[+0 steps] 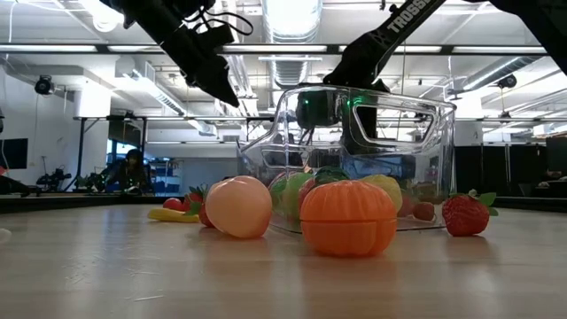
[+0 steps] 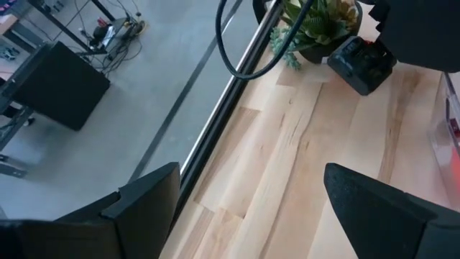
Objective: Pick and placing Produce into tupperware
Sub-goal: Put the red tomato into the transparent bin
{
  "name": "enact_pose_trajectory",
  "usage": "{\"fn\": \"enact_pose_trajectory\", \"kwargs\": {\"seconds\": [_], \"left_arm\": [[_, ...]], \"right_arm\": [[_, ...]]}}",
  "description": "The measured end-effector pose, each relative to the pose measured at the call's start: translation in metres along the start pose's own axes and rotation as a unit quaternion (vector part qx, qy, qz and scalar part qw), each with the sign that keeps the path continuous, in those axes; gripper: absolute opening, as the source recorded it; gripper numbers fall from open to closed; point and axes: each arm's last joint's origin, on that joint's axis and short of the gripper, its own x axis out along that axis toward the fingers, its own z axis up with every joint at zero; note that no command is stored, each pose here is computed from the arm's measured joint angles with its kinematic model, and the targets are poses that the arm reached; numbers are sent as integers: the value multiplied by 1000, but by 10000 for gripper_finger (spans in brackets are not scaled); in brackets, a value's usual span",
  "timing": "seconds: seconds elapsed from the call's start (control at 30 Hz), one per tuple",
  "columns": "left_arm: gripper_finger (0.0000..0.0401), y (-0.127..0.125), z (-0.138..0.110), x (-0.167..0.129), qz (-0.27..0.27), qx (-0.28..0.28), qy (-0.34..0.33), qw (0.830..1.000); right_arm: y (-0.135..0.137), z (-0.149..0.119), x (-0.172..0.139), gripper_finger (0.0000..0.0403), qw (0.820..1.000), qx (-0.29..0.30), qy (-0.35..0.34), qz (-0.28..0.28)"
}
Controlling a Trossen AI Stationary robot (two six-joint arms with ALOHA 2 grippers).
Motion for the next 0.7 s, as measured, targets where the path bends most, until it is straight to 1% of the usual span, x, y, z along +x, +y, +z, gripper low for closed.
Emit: {"fn": "enact_pose_trajectory", "kwargs": {"seconds": [0.37,0.7], "left_arm": [[329,2,0,1,4,-4,-3,1000],[329,2,0,1,4,-4,-3,1000]], "right_arm": [[0,3,1,257,1000,-1,4,-1],[5,3,-4,258,999,-32,8,9]]}}
